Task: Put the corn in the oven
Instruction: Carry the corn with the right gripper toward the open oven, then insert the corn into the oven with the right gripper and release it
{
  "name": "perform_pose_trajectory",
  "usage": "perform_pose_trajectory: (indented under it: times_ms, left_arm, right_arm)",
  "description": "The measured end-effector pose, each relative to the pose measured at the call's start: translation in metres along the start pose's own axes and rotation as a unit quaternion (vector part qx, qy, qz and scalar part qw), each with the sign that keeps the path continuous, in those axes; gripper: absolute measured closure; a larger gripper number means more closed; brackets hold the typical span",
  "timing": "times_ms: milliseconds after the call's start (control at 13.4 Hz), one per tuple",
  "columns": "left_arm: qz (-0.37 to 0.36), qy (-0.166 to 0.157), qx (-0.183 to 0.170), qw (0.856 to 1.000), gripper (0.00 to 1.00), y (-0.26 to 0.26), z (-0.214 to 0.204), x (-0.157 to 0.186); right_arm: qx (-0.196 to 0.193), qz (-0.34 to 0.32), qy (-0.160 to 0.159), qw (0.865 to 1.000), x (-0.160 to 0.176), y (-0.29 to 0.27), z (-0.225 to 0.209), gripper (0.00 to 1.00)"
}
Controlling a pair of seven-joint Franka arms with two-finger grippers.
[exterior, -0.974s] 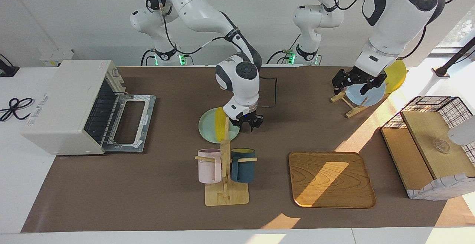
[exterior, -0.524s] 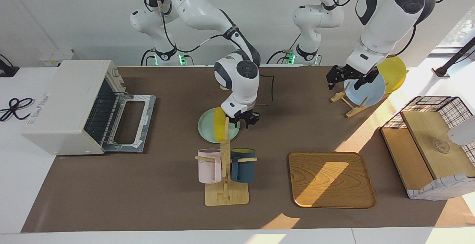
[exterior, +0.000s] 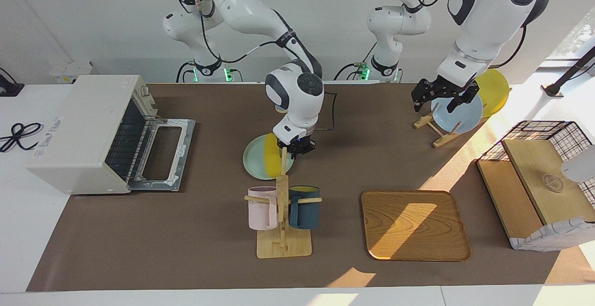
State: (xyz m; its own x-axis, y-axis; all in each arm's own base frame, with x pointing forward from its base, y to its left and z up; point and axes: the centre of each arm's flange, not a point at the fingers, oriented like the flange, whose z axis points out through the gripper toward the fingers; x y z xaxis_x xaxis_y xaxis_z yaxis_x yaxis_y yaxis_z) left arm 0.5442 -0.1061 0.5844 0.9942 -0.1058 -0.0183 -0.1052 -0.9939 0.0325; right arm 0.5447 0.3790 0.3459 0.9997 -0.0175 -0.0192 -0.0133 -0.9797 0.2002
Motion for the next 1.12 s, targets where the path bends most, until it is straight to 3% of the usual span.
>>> perform_pose_trajectory:
  times_ms: [225, 449, 599, 1123]
  left_arm:
    - [0.0, -0.001, 0.0, 1.0, 0.0, 0.0, 0.0, 0.0]
    - [0.0, -0.002, 0.0, 1.0, 0.0, 0.0, 0.0, -0.001]
    - [0.001, -0.001, 0.0, 1.0, 0.0, 0.0, -0.001, -0.001]
    - [0.0, -0.002, 0.0, 1.0, 0.0, -0.001, -0.002, -0.002]
  right_arm:
    - [-0.048, 0.006, -0.03, 0.998, 0.032, 0.067, -0.012, 0.97]
    - [-0.051, 0.022, -0.067, 0.996, 0.049, 0.171, -0.004, 0.97]
    - [-0.043, 0.017, -0.086, 0.995, 0.043, 0.235, 0.0, 0.97]
    - [-0.013, -0.006, -0.12, 0.993, 0.015, 0.378, 0.005, 0.97]
